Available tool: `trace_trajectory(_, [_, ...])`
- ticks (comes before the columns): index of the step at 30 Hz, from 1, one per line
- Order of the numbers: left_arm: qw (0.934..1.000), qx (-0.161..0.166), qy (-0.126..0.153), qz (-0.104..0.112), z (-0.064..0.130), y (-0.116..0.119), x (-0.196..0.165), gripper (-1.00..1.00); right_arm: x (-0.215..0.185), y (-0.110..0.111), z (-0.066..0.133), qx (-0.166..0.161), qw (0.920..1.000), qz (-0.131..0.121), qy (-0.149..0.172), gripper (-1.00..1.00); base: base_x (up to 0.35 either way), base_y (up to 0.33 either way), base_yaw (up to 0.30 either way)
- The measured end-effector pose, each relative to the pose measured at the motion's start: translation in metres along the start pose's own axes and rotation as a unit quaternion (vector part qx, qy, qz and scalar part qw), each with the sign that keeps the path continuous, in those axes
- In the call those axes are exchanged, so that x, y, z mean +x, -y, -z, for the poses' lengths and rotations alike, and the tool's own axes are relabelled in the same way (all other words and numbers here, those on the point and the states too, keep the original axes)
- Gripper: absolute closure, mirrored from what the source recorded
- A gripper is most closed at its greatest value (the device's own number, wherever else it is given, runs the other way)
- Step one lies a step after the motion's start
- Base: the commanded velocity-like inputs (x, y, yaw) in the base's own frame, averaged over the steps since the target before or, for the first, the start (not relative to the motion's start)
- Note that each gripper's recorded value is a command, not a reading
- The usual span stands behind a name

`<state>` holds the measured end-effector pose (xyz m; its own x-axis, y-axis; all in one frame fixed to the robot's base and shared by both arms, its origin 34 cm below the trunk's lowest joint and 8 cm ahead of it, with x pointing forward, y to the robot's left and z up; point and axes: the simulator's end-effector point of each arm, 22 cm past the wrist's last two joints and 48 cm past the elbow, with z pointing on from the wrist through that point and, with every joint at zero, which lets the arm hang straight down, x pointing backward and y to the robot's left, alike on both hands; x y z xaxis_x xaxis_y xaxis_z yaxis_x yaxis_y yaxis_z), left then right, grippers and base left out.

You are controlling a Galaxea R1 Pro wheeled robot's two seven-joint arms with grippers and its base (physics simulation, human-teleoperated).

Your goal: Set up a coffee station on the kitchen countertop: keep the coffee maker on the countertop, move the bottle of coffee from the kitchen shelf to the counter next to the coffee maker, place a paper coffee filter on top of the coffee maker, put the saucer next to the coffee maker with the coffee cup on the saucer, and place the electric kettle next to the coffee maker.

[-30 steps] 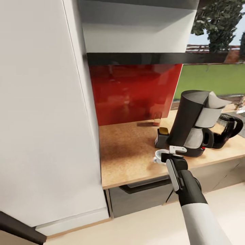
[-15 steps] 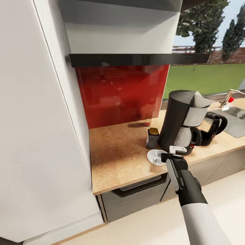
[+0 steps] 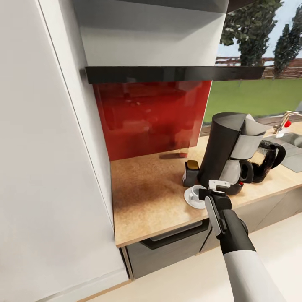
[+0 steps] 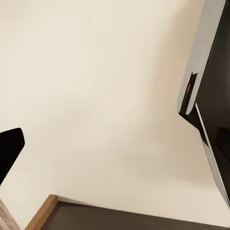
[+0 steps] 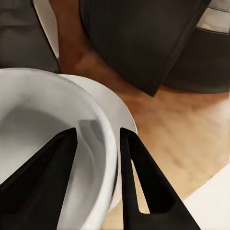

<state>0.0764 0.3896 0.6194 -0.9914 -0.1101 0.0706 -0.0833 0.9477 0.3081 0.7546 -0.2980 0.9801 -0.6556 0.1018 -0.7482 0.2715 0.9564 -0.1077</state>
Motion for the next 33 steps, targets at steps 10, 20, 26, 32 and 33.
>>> trace_trajectory(10, [1.0000, 0.000, 0.000, 0.000, 0.000, 0.000, 0.000, -1.00, 0.002, 0.001, -0.001, 0.002, 1.0000, 0.001, -0.002, 1.00, 0.050, 0.000, 0.000])
trace_trajectory(20, [1.0000, 0.000, 0.000, 0.000, 0.000, 0.000, 0.000, -1.00, 0.015, 0.008, -0.009, 0.020, 0.9995, 0.021, -0.015, 1.00, 0.025, 0.000, 0.000])
trace_trajectory(26, [1.0000, 0.001, 0.000, 0.000, 0.000, 0.000, 0.000, -1.00, 0.020, 0.009, -0.011, 0.023, 0.9992, 0.026, -0.021, 1.00, 0.000, 0.000, 0.000])
trace_trajectory(32, [1.0000, 0.001, -0.001, 0.000, 0.000, 0.000, 0.000, -1.00, 0.021, 0.009, -0.011, 0.023, 0.9992, 0.026, -0.021, 1.00, 0.025, 0.000, 0.000])
trace_trajectory(33, [1.0000, 0.001, -0.001, 0.000, 0.000, 0.000, 0.000, -1.00, 0.021, 0.008, -0.011, 0.023, 0.9992, 0.026, -0.021, 1.00, 0.081, 0.000, 0.000])
